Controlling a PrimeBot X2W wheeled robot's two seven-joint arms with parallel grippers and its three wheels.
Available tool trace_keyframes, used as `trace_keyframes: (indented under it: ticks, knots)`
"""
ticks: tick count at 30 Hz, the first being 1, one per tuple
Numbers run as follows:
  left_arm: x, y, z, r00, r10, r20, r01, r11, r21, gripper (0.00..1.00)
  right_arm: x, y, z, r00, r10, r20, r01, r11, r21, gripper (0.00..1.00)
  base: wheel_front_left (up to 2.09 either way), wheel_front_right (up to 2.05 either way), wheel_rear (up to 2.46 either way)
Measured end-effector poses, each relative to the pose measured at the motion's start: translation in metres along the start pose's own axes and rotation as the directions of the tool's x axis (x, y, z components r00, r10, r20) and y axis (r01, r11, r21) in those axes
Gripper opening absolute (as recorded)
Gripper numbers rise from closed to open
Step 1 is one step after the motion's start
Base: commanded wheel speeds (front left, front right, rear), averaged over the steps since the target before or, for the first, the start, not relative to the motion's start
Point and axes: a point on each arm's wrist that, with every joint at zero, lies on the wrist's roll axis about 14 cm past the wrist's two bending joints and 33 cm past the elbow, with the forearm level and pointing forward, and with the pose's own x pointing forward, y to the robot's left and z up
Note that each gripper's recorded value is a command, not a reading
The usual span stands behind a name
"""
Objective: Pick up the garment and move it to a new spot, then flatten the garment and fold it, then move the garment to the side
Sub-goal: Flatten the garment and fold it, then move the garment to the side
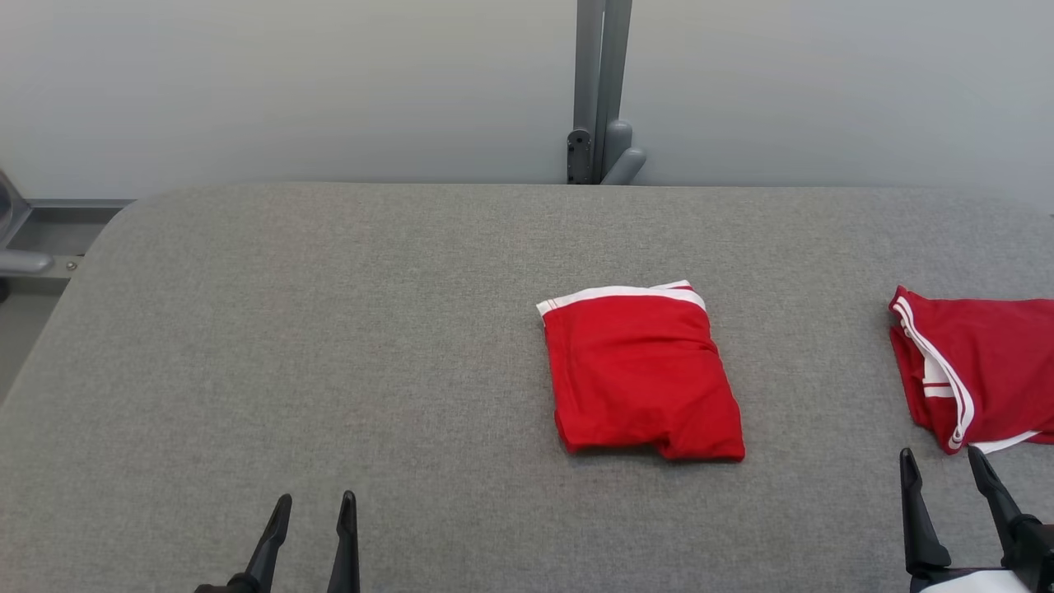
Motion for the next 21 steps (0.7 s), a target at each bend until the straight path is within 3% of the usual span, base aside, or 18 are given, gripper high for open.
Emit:
trace_keyframes:
  ticks: [6, 11, 16, 21]
  knots:
    - [0.000, -0.002, -0.003, 1.000, -0.012, -0.010, 0.012, 1.000, 0.003, 1.00, -0.001, -0.003, 0.003, 1.000, -0.009, 0.011, 0.008, 1.000, 0.005, 1.00, 0.00, 0.00, 0.00]
    - [0.001, -0.004, -0.006, 1.000, -0.019, -0.020, 0.019, 1.000, -0.005, 1.00, 0.016, 0.004, 0.021, 0.997, -0.005, 0.075, -0.001, 0.997, 0.078, 1.00, 0.00, 0.00, 0.00]
    - [0.005, -0.008, -0.011, 0.999, -0.032, -0.040, 0.031, 0.999, -0.010, 1.00, 0.045, 0.030, 0.009, 0.996, 0.089, -0.026, -0.083, 0.980, 0.184, 1.00, 0.00, 0.00, 0.00]
    - [0.014, -0.009, -0.014, 0.998, -0.038, -0.051, 0.038, 0.999, -0.010, 1.00, 0.085, 0.055, 0.022, 0.977, 0.189, -0.098, -0.159, 0.954, 0.256, 1.00, 0.00, 0.00, 0.00]
